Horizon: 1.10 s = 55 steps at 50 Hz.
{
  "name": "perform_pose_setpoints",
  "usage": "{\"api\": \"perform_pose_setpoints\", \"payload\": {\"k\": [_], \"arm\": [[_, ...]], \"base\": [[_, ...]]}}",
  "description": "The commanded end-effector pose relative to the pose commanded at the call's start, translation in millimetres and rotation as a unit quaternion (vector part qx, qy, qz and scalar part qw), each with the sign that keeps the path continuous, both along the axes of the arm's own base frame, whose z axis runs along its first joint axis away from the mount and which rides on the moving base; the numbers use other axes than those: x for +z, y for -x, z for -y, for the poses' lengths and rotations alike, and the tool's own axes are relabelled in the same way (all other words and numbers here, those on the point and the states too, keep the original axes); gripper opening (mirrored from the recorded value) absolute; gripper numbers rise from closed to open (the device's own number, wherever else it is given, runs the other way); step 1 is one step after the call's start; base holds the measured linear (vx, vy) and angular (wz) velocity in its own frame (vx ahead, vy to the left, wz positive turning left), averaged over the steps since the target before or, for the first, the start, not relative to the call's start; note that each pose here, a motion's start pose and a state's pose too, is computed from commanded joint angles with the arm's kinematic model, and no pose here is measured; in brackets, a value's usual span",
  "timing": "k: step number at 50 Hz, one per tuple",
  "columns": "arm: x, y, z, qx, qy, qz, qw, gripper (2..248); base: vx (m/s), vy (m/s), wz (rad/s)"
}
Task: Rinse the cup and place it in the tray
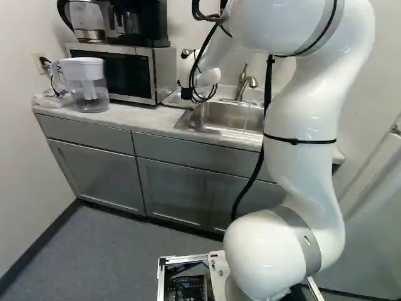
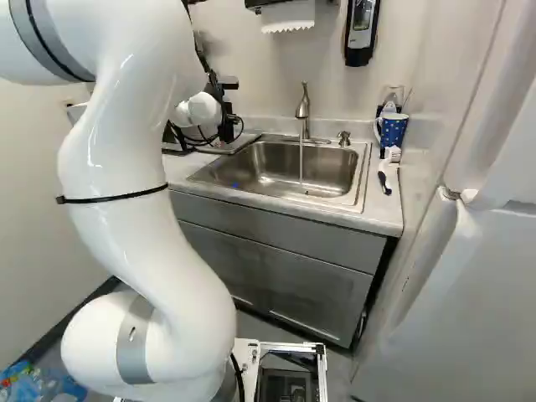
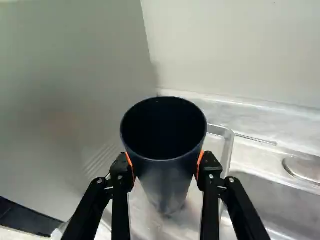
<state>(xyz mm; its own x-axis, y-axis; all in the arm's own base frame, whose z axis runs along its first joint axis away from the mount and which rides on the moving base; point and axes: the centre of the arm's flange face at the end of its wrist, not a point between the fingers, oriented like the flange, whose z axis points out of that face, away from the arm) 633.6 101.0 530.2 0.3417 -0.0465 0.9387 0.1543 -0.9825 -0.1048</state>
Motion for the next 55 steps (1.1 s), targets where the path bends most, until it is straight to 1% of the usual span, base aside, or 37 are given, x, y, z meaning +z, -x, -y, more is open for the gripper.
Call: {"api": "perform_pose_setpoints", "payload": {"k": [6,13,18,19,23,24,28,29,34,35,43,55], "arm": [[-7.5,-6,2.6,-0.003,0.001,-0.005,1.0,126],[-15.7,-7,2.6,-0.003,0.002,-0.011,0.9999,126],[-15.7,-7,2.6,-0.003,0.002,-0.011,0.9999,126],[-15.7,-7,2.6,-0.003,0.002,-0.011,0.9999,140],[-15.7,-7,2.6,-0.003,0.002,-0.011,0.9999,140],[-15.7,-7,2.6,-0.003,0.002,-0.011,0.9999,173],[-15.7,-7,2.6,-0.003,0.002,-0.011,0.9999,173],[-15.7,-7,2.6,-0.003,0.002,-0.011,0.9999,207],[-15.7,-7,2.6,-0.003,0.002,-0.011,0.9999,207],[-15.7,-7,2.6,-0.003,0.002,-0.011,0.9999,243],[-13.7,-7,2.7,-0.003,0.001,-0.009,0.9999,247],[-1.5,-5,2.9,-0.003,0.0,0.0,1.0,247]], "base": [[0.0,0.0,0.0],[0.0,0.0,0.0],[0.0,0.0,0.0],[0.0,0.0,0.0],[0.0,0.0,0.0],[0.0,0.0,0.0],[0.0,0.0,0.0],[0.0,0.0,0.0],[0.0,0.0,0.0],[0.0,0.0,0.0],[0.0,0.0,0.0],[0.0,0.0,0.0]]}}
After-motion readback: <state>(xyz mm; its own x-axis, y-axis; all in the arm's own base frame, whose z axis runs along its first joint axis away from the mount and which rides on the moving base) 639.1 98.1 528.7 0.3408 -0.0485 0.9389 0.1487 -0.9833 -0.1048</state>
